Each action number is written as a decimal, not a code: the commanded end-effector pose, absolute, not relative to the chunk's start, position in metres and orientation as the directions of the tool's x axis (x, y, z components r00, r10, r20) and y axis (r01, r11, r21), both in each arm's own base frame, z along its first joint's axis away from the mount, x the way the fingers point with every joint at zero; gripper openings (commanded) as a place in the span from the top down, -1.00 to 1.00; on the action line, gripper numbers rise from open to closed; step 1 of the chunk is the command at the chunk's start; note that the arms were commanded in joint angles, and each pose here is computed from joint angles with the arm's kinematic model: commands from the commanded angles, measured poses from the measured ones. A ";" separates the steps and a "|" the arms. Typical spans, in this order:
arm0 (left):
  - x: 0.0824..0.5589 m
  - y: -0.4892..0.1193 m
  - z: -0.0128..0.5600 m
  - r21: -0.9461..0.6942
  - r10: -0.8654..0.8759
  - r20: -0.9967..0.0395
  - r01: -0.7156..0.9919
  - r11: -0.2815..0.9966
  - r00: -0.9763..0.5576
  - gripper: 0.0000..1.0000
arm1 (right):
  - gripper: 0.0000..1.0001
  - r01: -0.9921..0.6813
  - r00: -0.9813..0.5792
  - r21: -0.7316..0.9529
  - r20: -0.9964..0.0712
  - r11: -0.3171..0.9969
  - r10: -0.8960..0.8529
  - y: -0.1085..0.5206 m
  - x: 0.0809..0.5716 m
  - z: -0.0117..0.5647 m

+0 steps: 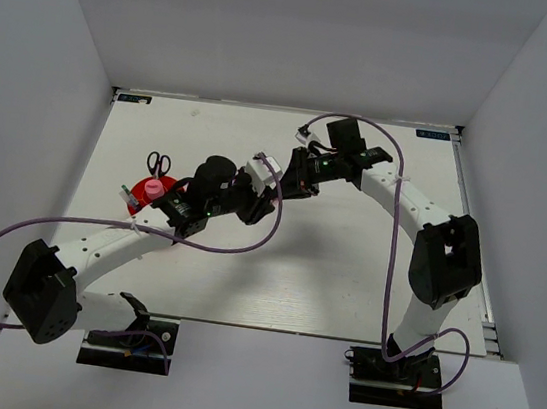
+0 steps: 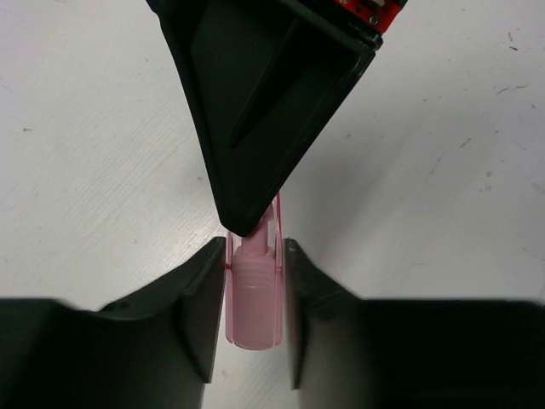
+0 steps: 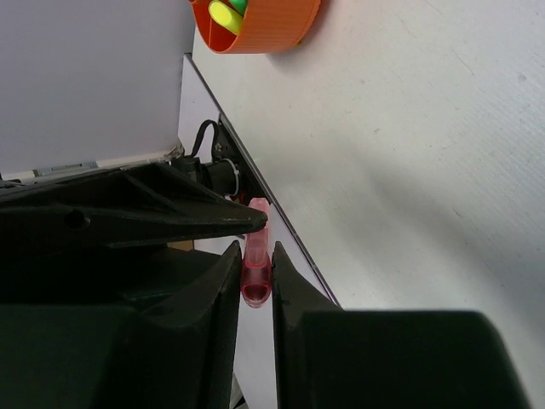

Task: Sort the stationery into containers
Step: Place the stationery in the storage box.

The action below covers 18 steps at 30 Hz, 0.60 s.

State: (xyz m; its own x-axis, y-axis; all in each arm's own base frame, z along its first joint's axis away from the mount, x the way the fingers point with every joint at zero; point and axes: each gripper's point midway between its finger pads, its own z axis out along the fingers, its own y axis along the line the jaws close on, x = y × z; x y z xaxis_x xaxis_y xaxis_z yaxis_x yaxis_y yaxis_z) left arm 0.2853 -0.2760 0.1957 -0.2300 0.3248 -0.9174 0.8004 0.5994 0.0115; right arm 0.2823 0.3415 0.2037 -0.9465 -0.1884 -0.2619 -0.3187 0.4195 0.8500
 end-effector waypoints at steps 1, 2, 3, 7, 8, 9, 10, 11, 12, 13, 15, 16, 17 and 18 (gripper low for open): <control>0.289 -0.273 0.205 0.045 0.317 -0.928 0.784 0.620 -0.197 -0.03 | 1.00 -0.334 -0.938 0.875 -0.272 0.351 -0.214 0.348 0.275 0.219; 0.290 -0.271 0.204 0.047 0.317 -0.927 0.777 0.628 -0.199 -0.14 | 1.00 -0.335 -0.938 0.875 -0.273 0.351 -0.214 0.348 0.275 0.219; 0.290 -0.270 0.205 0.050 0.313 -0.929 0.775 0.630 -0.195 -0.20 | 1.00 -0.337 -0.937 0.875 -0.276 0.348 -0.215 0.348 0.275 0.219; 0.289 -0.265 0.203 0.060 0.320 -0.927 0.765 0.641 -0.196 -0.50 | 1.00 -0.341 -0.936 0.875 -0.279 0.344 -0.216 0.349 0.276 0.220; 0.291 -0.263 0.204 0.066 0.319 -0.928 0.756 0.651 -0.194 -0.61 | 1.00 -0.347 -0.933 0.872 -0.286 0.344 -0.216 0.348 0.277 0.220; 0.290 -0.263 0.205 0.067 0.315 -0.930 0.756 0.651 -0.190 -0.67 | 1.00 -0.346 -0.934 0.872 -0.285 0.345 -0.217 0.348 0.277 0.219; 0.290 -0.261 0.203 0.069 0.319 -0.928 0.753 0.655 -0.193 -0.71 | 1.00 -0.349 -0.933 0.869 -0.287 0.350 -0.217 0.349 0.278 0.218; 0.290 -0.259 0.206 0.077 0.319 -0.930 0.749 0.658 -0.184 -0.80 | 1.00 -0.357 -0.930 0.866 -0.294 0.350 -0.220 0.348 0.278 0.220; 0.288 -0.256 0.209 0.081 0.318 -0.931 0.745 0.662 -0.181 -0.84 | 1.00 -0.356 -0.931 0.865 -0.293 0.355 -0.219 0.347 0.280 0.218; 0.287 -0.255 0.212 0.088 0.318 -0.932 0.744 0.663 -0.174 -0.84 | 1.00 -0.376 -0.923 0.854 -0.310 0.359 -0.228 0.347 0.281 0.217; 0.282 -0.244 0.218 0.111 0.330 -0.930 0.729 0.675 -0.164 -0.86 | 1.00 -0.406 -0.911 0.839 -0.339 0.362 -0.236 0.347 0.286 0.219; 0.283 -0.237 0.219 0.130 0.339 -0.927 0.712 0.690 -0.160 -0.90 | 1.00 -0.399 -0.914 0.837 -0.328 0.375 -0.241 0.347 0.286 0.215; 0.278 -0.227 0.233 0.141 0.322 -0.937 0.694 0.706 -0.137 -0.92 | 1.00 -0.408 -0.910 0.832 -0.338 0.376 -0.239 0.348 0.289 0.218; 0.277 -0.217 0.243 0.154 0.309 -0.943 0.664 0.731 -0.122 -0.95 | 1.00 -0.418 -0.906 0.825 -0.349 0.381 -0.238 0.347 0.291 0.220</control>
